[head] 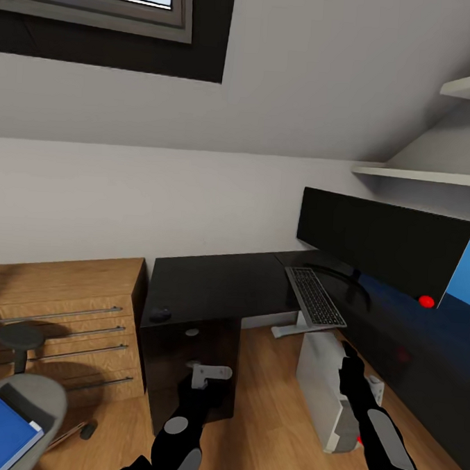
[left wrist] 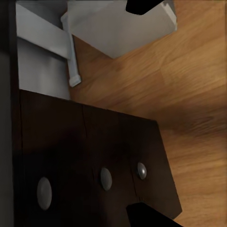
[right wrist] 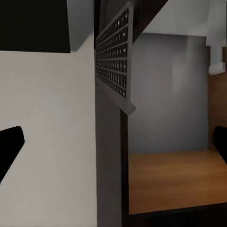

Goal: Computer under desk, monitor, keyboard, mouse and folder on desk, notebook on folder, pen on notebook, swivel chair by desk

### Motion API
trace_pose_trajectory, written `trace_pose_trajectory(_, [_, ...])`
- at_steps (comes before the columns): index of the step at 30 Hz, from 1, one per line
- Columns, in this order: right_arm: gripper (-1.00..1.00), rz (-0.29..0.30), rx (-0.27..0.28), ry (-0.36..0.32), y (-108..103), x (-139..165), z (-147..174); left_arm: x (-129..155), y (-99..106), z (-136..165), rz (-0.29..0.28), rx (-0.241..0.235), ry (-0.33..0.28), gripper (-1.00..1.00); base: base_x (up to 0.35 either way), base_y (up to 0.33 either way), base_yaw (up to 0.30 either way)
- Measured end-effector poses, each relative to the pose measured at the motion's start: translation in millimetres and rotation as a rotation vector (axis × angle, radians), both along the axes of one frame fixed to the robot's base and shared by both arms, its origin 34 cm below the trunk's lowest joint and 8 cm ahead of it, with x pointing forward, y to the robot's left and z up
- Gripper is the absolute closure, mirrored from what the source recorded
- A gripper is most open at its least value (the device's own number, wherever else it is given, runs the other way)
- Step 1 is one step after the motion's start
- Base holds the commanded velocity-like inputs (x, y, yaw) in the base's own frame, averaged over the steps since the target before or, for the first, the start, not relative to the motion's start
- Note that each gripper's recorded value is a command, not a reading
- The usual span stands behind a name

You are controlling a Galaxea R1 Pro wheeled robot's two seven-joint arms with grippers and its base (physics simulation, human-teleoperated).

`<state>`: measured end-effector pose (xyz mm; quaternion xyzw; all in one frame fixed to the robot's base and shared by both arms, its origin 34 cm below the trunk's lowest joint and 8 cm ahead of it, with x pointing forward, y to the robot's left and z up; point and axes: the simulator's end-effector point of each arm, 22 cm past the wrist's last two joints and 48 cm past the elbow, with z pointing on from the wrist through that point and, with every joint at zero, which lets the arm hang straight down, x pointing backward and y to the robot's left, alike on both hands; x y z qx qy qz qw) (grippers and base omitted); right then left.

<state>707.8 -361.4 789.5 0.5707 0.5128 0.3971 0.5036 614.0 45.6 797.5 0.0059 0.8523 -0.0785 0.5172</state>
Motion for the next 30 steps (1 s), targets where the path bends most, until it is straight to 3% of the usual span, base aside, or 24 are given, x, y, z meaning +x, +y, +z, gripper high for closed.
trace_pose_trajectory(9, [-1.00, -0.029, 0.016, 0.018, -11.3, -3.9, -4.7, -8.9, -14.8, -6.0, -0.043, 0.021, 0.005, -1.00, 0.141, 0.000, 0.000])
trace_pose_trajectory(17, [-1.00, -0.033, 0.018, 0.025, -12.5, -4.5, -6.9, -9.6, -15.8, -7.0, -0.046, 0.023, 0.007, -1.00, 0.105, 0.000, 0.000])
trace_pose_trajectory(21, [-1.00, -0.034, 0.031, 0.076, -11.3, -9.2, -24.9, -9.3, -12.7, -7.8, -0.045, 0.029, 0.005, -1.00, 0.085, 0.000, 0.000])
trace_pose_trajectory(30, [-1.00, -0.034, 0.038, 0.101, -10.0, -11.7, -33.8, -12.0, -10.7, -10.4, -0.060, 0.050, -0.001, -1.00, 0.152, 0.000, 0.000])
